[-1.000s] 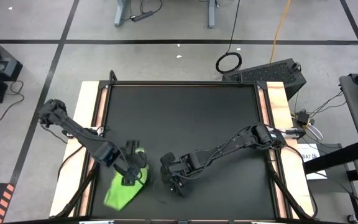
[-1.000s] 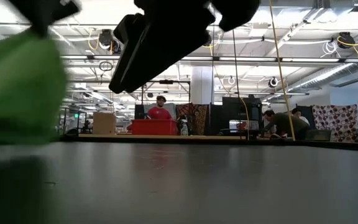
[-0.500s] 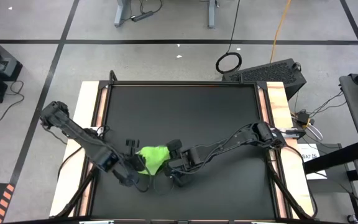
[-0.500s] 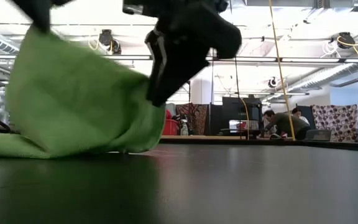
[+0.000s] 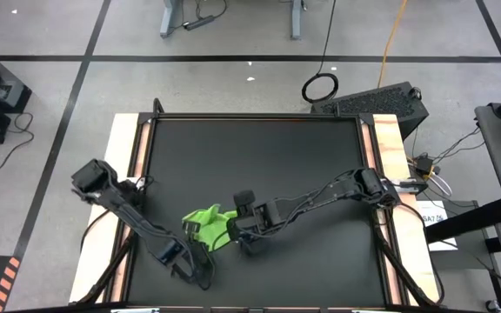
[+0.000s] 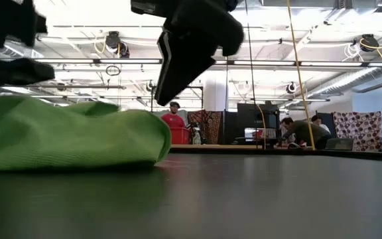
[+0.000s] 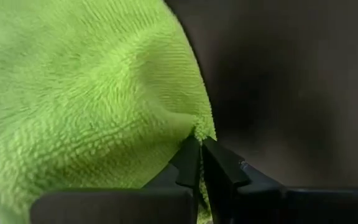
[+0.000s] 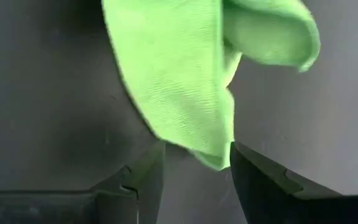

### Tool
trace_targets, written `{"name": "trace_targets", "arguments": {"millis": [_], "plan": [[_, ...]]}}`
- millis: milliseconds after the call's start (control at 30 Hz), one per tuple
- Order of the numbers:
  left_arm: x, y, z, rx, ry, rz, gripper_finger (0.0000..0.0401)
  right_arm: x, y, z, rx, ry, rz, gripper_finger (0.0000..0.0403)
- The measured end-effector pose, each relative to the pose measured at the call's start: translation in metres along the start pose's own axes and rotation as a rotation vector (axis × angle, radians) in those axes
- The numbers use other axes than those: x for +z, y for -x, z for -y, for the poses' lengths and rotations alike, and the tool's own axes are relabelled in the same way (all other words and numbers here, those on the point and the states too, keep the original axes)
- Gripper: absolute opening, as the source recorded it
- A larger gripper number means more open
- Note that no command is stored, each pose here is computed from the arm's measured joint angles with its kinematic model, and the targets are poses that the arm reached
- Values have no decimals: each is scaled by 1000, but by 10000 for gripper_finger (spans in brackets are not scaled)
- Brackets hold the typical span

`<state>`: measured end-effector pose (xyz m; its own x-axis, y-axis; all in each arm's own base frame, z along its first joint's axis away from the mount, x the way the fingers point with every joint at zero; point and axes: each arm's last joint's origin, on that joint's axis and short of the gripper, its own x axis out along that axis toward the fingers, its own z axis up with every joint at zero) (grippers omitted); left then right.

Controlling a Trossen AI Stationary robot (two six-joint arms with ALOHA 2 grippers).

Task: Roll towel
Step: Fold the green towel on the table

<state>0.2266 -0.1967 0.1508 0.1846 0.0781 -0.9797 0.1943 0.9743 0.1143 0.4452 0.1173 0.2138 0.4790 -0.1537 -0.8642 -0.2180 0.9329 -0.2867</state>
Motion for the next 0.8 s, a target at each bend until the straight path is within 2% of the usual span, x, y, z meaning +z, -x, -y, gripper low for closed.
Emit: {"name": "trace_targets", "arguments": {"millis": [100,200,267,433,800], "plan": [[-1,-7,6,14,-17,-7,24,5,-2,7,0,-50,51,171],[-1,-9,8,28,-7,4,24,10,-4,13,98,-73,114,171],[-2,-8,9,35,2,9,24,12,-5,15,119,-82,140,171],[-4,-8,12,45,12,17,25,7,-11,23,118,-97,118,171],[-4,-8,13,62,7,30,25,-24,-47,27,108,-136,41,169]]}}
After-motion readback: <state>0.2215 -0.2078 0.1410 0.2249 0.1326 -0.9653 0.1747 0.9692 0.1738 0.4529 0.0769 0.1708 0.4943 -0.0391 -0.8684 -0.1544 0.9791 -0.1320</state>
